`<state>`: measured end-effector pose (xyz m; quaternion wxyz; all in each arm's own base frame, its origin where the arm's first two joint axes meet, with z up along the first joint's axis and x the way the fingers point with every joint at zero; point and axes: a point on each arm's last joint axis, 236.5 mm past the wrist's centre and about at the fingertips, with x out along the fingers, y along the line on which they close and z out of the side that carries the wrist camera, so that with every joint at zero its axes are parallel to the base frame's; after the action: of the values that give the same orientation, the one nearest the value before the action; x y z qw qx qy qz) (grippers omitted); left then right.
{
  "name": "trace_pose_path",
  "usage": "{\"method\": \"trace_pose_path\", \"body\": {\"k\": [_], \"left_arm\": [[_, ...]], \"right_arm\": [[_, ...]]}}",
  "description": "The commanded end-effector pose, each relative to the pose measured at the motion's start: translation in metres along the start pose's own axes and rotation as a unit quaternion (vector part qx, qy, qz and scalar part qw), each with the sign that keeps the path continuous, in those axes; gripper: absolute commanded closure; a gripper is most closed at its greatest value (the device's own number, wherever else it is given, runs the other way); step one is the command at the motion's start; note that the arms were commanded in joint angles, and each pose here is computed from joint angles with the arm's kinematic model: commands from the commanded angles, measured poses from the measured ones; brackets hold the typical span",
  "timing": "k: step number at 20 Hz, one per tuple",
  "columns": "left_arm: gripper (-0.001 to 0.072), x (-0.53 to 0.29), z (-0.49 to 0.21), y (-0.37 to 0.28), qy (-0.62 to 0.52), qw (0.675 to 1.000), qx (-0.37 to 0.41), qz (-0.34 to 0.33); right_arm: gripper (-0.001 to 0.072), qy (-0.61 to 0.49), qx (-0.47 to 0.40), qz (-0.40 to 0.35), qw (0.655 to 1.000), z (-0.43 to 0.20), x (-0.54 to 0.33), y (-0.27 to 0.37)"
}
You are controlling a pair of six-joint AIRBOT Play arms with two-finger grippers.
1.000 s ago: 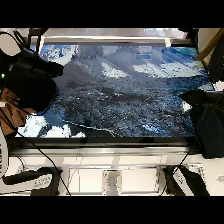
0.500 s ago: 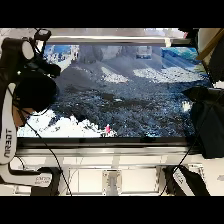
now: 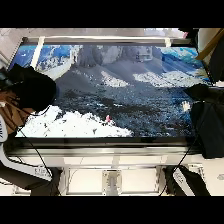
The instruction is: Fold the clothes and pants, and hang the long-sleeved shirts on hangers.
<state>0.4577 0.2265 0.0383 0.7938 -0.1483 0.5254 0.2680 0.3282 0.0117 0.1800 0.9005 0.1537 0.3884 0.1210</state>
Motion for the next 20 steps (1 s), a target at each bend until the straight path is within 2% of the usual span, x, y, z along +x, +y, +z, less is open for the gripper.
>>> {"method": "trace_pose_path", "body": {"k": [1, 5, 6, 7, 8, 11, 15, 17, 20], "left_arm": [[-0.0007, 0.033, -0.003, 0.004, 0.041, 0.987, -0.109, -0.113], [-0.0005, 0.067, -0.012, -0.032, 0.068, 0.977, -0.098, -0.177], [0.0028, 0.071, -0.013, -0.047, 0.069, 0.973, -0.091, -0.202], [0.0451, 0.07, -0.013, -0.062, 0.069, 0.968, -0.081, -0.227], [0.07, 0.064, -0.013, -0.075, 0.063, 0.964, -0.053, -0.252], [0.0699, 0.024, -0.018, -0.104, 0.058, 0.951, 0.013, -0.304], [0.07, -0.076, -0.062, -0.159, 0.068, 0.917, 0.166, -0.357], [0.07, -0.131, -0.098, -0.202, 0.072, 0.89, 0.241, -0.38], [0.07, -0.213, -0.176, -0.281, 0.063, 0.83, 0.357, -0.425]], "right_arm": [[0.0694, -0.023, -0.001, -0.01, 1.0, 0.011, 0.0, -0.005], [0.0694, -0.025, -0.001, -0.011, 1.0, 0.012, -0.001, -0.005], [0.0694, -0.025, 0.0, -0.01, 1.0, 0.012, -0.001, -0.004], [0.0694, -0.025, 0.0, -0.009, 1.0, 0.012, -0.001, -0.004], [0.0695, -0.025, 0.0, -0.009, 1.0, 0.012, -0.001, -0.004], [0.0694, -0.026, -0.001, -0.009, 1.0, 0.012, -0.002, -0.003], [0.0694, -0.03, -0.001, -0.01, 0.999, 0.014, -0.002, -0.004], [0.0695, -0.039, -0.001, -0.013, 0.999, 0.018, -0.002, -0.005], [0.0694, -0.064, -0.002, -0.022, 0.998, 0.03, -0.003, -0.009]]}}
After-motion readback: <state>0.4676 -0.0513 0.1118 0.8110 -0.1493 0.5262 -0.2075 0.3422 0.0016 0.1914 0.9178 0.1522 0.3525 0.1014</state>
